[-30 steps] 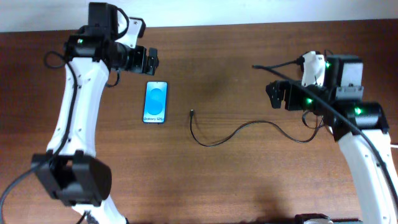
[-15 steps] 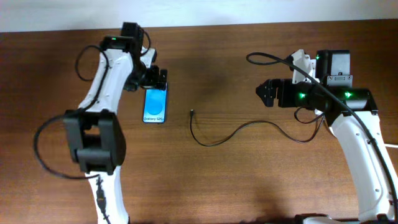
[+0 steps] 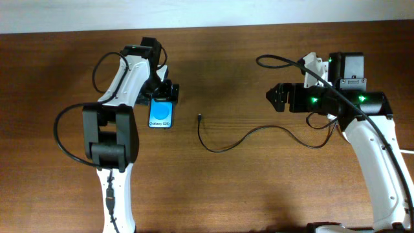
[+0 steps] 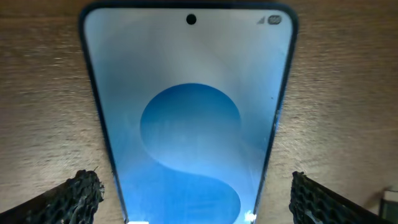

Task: Plug charger to phone and switch on socket

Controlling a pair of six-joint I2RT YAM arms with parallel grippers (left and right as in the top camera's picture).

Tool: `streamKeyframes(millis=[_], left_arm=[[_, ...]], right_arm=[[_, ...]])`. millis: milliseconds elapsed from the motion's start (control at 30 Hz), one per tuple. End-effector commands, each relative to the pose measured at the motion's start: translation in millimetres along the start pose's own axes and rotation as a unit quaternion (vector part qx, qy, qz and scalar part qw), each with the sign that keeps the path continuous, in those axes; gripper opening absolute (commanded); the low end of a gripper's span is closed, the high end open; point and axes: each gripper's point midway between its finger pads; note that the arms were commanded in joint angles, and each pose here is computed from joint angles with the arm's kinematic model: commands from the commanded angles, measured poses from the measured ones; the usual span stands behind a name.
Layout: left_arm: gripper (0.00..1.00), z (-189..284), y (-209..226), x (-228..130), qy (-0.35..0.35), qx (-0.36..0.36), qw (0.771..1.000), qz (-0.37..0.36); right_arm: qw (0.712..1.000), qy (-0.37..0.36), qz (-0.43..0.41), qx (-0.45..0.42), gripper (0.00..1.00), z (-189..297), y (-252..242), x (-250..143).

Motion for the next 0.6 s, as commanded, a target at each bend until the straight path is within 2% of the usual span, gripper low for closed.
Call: streamKeyframes(millis=[0, 200, 467, 567], left_arm=[[0.98, -26, 2, -3, 0.024, 0.008, 1.0, 0.006], [0.9, -29, 4, 1, 0.017, 0.013, 1.0, 0.006], [0.92, -47, 1, -5, 0.017, 0.038, 0.999, 0.014], [0.88, -57, 0, -9, 0.018, 0.039, 0.999, 0.017]], right_arm=[[1.0, -0.007, 0.005, 0.008, 0.98, 3, 7, 6], [1.0, -0.007, 0.005, 0.008, 0.99, 3, 7, 6], [1.0, -0.007, 0.005, 0.008, 0.99, 3, 7, 7], [1.0, -0.007, 0.005, 0.008, 0.99, 3, 7, 7]])
Point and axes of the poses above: each gripper's point midway between its finger pads, its own z axis back along the fingers, its own y axis along the line the jaws close on, x = y × z, and after that the axes turned 1 degree about -z, right-handed
